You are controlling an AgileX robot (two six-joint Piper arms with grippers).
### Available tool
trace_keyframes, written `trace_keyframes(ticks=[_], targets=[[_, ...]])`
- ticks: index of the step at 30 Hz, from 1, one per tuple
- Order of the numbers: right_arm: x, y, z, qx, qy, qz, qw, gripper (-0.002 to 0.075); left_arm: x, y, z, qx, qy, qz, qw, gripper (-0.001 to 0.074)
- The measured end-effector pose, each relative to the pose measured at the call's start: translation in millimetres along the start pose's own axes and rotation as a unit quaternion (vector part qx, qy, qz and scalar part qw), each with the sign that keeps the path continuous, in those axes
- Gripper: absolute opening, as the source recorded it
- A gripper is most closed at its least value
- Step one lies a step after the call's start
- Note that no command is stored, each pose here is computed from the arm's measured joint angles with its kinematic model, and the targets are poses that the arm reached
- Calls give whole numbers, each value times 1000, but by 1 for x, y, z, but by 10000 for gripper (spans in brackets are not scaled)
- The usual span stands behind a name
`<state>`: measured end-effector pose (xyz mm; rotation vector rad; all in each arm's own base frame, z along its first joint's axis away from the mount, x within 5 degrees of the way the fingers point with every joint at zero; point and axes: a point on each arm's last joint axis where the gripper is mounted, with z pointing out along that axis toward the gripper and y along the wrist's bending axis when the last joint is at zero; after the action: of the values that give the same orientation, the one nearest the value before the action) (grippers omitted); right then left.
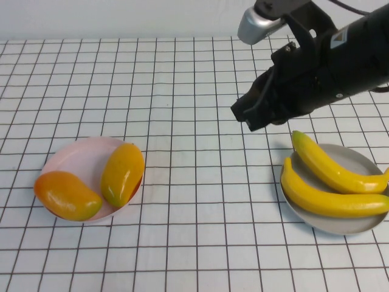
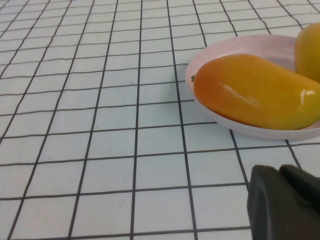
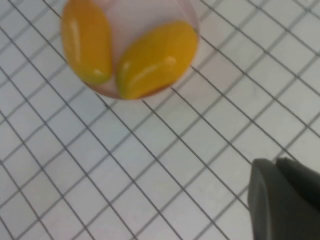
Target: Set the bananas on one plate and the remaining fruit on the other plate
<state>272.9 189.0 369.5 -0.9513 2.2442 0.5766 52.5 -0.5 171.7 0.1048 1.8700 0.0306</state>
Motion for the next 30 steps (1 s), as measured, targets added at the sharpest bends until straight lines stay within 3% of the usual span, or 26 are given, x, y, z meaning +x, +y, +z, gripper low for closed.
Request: trace_keyframes(ticks=[5,16,22,30], targets=[[23,33,-31,16,-98,-37,994,-14,0,0,0,0,0,0,1000,-4],[121,46,-84,102,-191,-87,972,-14,0,0,0,0,0,0,1000,-4],[174,50,-103,125,-238,-48,962,-15,0,0,0,0,0,0,1000,-4],[236,54,-109,134,-351,11,927,-15,0,0,0,0,0,0,1000,-4]])
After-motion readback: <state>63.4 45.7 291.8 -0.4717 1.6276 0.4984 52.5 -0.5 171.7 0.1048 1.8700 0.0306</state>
